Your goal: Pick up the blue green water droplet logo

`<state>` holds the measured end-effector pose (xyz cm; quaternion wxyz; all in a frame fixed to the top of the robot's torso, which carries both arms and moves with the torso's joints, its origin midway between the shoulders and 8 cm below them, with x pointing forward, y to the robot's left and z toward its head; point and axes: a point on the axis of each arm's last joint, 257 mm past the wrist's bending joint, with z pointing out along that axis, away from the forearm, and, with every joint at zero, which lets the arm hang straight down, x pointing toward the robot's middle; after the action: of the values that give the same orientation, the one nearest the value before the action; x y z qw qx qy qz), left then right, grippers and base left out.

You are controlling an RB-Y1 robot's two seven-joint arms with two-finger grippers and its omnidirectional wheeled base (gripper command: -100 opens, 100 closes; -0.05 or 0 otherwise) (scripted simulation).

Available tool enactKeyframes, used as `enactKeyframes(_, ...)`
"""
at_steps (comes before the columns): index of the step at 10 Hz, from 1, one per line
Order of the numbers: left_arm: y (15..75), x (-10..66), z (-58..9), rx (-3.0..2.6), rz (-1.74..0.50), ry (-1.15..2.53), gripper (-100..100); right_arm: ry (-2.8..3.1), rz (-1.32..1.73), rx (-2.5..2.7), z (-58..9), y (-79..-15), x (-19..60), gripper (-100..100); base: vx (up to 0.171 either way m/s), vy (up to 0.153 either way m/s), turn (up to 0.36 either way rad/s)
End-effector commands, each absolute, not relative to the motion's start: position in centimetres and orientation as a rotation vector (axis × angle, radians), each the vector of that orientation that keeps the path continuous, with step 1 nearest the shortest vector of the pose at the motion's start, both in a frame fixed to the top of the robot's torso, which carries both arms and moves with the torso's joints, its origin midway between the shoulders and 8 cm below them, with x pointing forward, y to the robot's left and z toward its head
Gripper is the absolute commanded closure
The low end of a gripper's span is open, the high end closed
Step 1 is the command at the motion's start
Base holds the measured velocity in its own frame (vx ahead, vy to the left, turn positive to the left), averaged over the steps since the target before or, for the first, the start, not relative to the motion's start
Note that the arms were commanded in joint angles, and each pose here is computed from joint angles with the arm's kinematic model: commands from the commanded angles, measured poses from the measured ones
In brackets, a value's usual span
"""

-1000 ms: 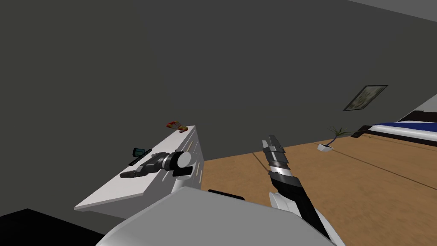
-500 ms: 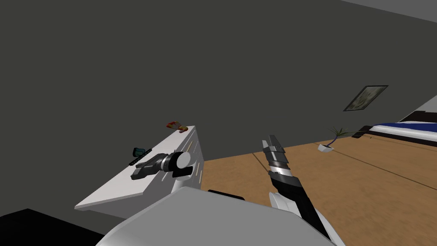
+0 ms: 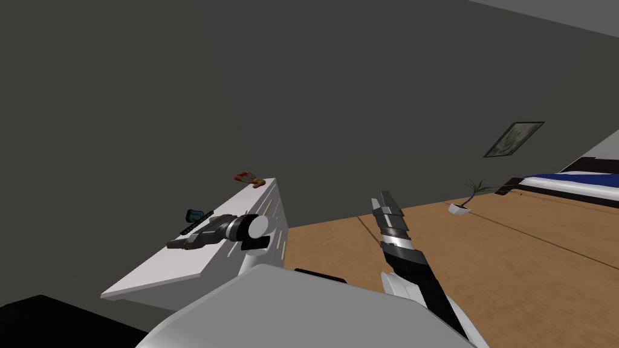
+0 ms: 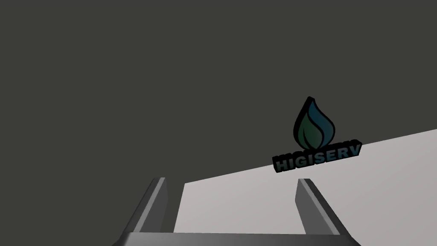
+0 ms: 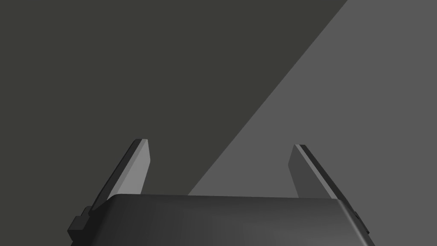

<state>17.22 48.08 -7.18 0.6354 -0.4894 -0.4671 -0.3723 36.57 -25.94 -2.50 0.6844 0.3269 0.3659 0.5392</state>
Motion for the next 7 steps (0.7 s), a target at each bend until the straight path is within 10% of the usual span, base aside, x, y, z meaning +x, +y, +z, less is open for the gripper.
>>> enactKeyframes(1, 49.2, 17.9, -5.8, -1.097, -0.881, -0.998, -100, 0.820, 1.208, 0.733, -2.5, -25.9, 36.6, 0, 0.010, -0.032, -0.038)
enactKeyframes(7, 53.6, 18.7, -3.3, -1.048, -0.875, -0.797, -100, 0.820, 1.209, 0.733, -2.5, -25.9, 36.6, 0, 0.016, -0.050, -0.058)
